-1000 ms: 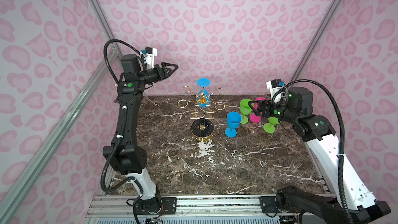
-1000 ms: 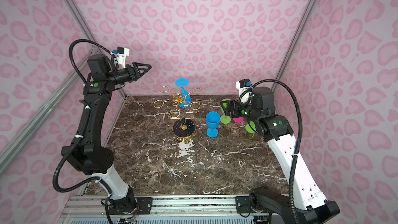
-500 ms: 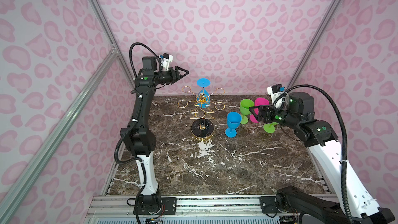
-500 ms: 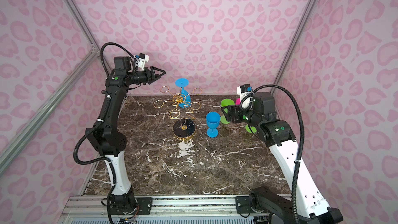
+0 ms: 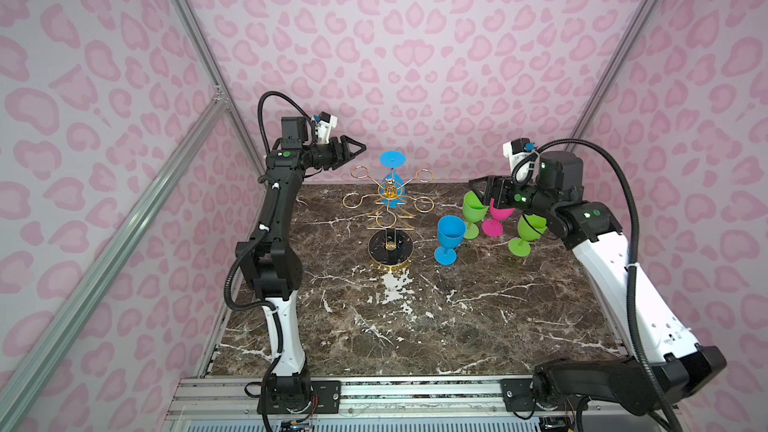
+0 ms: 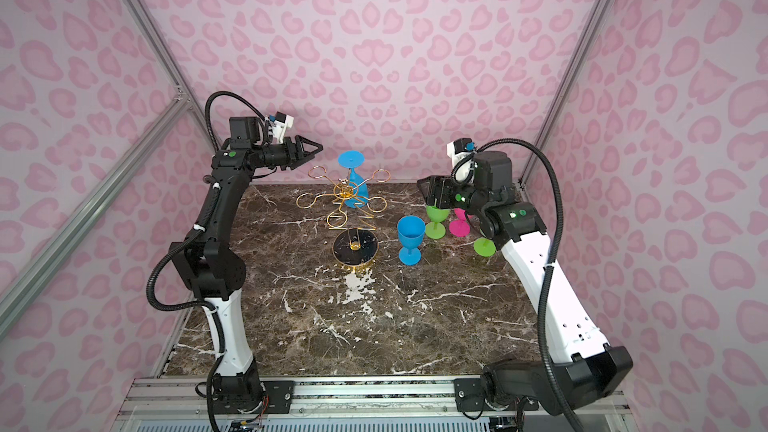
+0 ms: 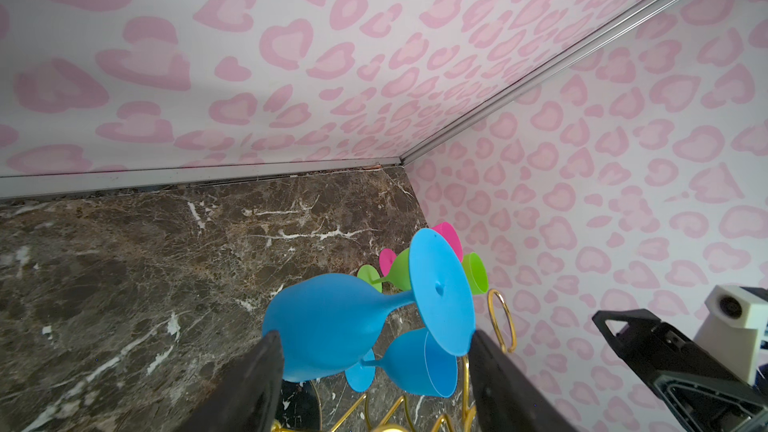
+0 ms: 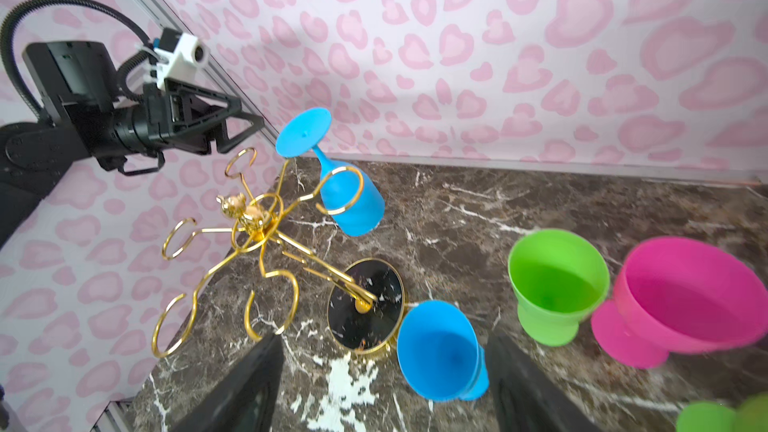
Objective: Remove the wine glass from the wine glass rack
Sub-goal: 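Raise the right gripper off the placed glass while the left arm lifts, then move the right gripper to the base of the blue glass on the rack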
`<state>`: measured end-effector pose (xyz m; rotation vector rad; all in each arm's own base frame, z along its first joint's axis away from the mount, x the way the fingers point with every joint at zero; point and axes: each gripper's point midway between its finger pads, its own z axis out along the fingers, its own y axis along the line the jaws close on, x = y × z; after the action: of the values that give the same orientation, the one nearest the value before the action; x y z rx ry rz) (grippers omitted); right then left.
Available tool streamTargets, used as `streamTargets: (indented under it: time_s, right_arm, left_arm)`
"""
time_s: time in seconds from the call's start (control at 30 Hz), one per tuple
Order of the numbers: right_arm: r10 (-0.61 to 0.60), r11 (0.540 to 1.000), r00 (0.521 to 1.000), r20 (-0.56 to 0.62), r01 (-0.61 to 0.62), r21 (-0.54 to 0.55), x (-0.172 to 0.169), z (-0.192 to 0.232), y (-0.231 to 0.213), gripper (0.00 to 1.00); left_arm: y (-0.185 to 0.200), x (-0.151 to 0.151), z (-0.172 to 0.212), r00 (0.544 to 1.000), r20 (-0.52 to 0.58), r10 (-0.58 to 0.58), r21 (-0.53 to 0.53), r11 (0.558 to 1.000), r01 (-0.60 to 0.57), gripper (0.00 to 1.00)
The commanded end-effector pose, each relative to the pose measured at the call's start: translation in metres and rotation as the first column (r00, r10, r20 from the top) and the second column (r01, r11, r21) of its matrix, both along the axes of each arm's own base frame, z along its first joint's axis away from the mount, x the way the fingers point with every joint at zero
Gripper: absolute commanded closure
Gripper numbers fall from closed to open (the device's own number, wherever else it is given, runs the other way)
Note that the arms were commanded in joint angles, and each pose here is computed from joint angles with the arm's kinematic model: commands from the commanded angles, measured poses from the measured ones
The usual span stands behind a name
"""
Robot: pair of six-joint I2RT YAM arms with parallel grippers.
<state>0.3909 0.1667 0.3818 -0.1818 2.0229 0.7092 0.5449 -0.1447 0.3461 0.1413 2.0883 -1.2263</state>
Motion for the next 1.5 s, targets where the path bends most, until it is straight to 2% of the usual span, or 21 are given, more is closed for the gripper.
streamTargets:
  time_s: [0.0,0.13,0.37,0.57,0.83,1.0,1.23,1.33,1.47]
  right_arm:
    - [0.045,0.997,0.998,0.035,-0.047,0.063,0.026,0.010,0.018,0.25]
    - [0.070,0.996,0.997,0.015,-0.071,0.060,0.063,0.001,0.031,0.27]
    - [0.153,0.979,0.988,0.009,-0.153,0.131,0.112,-0.017,0.061,0.33]
    - [0.247,0.953,0.969,0.002,-0.243,0.181,0.134,-0.028,0.088,0.34]
    - [0.362,0.921,0.930,-0.060,-0.347,0.179,0.153,-0.053,0.119,0.34]
    - [0.405,0.902,0.910,-0.087,-0.382,0.202,0.162,-0.071,0.129,0.36]
    - [0.470,0.860,0.880,-0.065,-0.440,0.259,0.159,-0.070,0.139,0.39]
    - [0.463,0.854,0.885,-0.045,-0.433,0.289,0.165,-0.062,0.137,0.38]
    - [0.479,0.825,0.878,-0.014,-0.444,0.348,0.169,-0.053,0.143,0.38]
  left_arm:
    - [0.006,-0.009,0.020,0.998,0.055,-0.010,-0.011,1.000,0.011,0.28]
    - [0.009,-0.014,0.027,0.998,0.070,-0.011,-0.025,1.000,0.013,0.28]
    - [0.007,-0.018,0.027,0.998,0.057,-0.025,-0.036,0.999,0.027,0.29]
    - [0.013,-0.029,0.036,0.995,0.102,0.007,0.002,1.000,-0.007,0.28]
    - [0.035,-0.039,0.052,0.977,0.182,0.108,0.047,0.992,-0.118,0.15]
    - [0.060,-0.051,0.064,0.942,0.263,0.208,0.048,0.972,-0.228,0.07]
    - [0.083,-0.084,0.080,0.858,0.404,0.316,0.052,0.929,-0.367,0.00]
    - [0.089,-0.097,0.084,0.815,0.461,0.351,0.036,0.910,-0.412,0.03]
    - [0.091,-0.107,0.080,0.796,0.485,0.362,0.027,0.904,-0.427,0.03]
